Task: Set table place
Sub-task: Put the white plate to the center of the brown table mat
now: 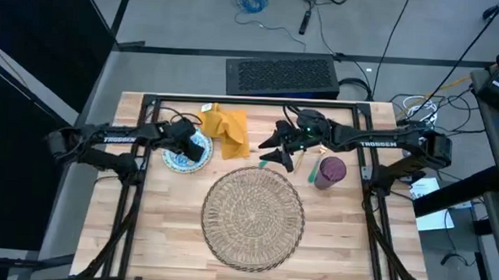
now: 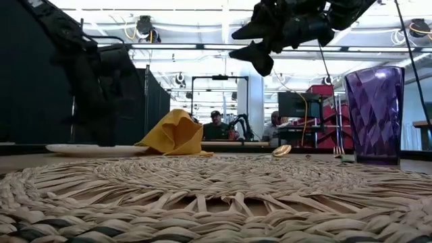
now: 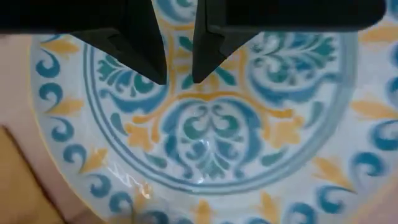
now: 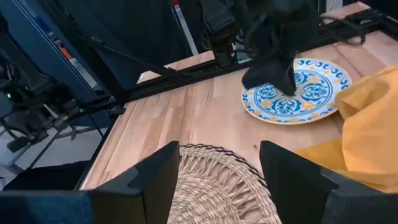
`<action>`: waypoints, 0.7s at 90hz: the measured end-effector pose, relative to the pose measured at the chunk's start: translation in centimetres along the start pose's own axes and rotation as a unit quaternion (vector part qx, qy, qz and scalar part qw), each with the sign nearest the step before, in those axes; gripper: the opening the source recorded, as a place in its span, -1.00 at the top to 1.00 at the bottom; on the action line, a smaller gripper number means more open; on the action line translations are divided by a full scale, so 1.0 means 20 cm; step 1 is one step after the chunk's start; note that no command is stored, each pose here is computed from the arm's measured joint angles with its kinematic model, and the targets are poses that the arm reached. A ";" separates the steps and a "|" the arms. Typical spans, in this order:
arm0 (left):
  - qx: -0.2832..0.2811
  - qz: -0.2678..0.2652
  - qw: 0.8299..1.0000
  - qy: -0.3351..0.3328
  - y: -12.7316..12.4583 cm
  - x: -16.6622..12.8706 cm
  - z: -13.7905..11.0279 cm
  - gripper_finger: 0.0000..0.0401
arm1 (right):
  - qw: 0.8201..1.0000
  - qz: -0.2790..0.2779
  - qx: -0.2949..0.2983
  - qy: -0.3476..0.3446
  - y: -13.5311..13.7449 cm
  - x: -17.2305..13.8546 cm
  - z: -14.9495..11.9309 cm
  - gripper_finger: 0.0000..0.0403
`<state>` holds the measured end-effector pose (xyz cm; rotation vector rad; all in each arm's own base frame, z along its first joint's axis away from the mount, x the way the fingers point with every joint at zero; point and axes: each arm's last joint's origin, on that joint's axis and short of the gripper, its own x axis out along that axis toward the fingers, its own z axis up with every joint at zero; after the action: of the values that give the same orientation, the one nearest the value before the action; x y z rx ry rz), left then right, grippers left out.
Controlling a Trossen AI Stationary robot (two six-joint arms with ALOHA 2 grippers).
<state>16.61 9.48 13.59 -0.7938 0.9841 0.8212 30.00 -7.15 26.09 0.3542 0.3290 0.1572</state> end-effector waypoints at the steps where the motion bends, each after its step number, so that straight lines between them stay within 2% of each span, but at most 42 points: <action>1: 0.001 -0.001 1.000 0.000 0.00 0.01 0.00 0.68 | 1.000 0.000 0.001 0.000 0.00 0.00 0.00 -0.04; 27: 0.014 -0.049 0.998 -0.032 -0.11 0.08 0.03 0.68 | 1.000 0.001 0.007 0.000 0.00 0.00 0.00 -0.04; 46: 0.043 -0.071 0.996 -0.025 -0.21 0.09 0.04 0.68 | 1.000 0.002 0.006 0.000 0.00 0.00 0.00 -0.04; 56: 0.064 -0.097 0.993 -0.025 -0.29 0.05 0.04 0.68 | 1.000 0.002 0.006 0.000 0.00 0.00 0.00 -0.04; 63: 0.079 -0.125 0.987 -0.058 -0.34 -0.03 0.08 0.68 | 1.000 0.002 0.006 0.000 0.00 0.00 0.00 -0.04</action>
<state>22.90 7.66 15.97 -0.7067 0.8152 0.5586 30.00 -7.14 26.09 0.3676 0.3300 0.1593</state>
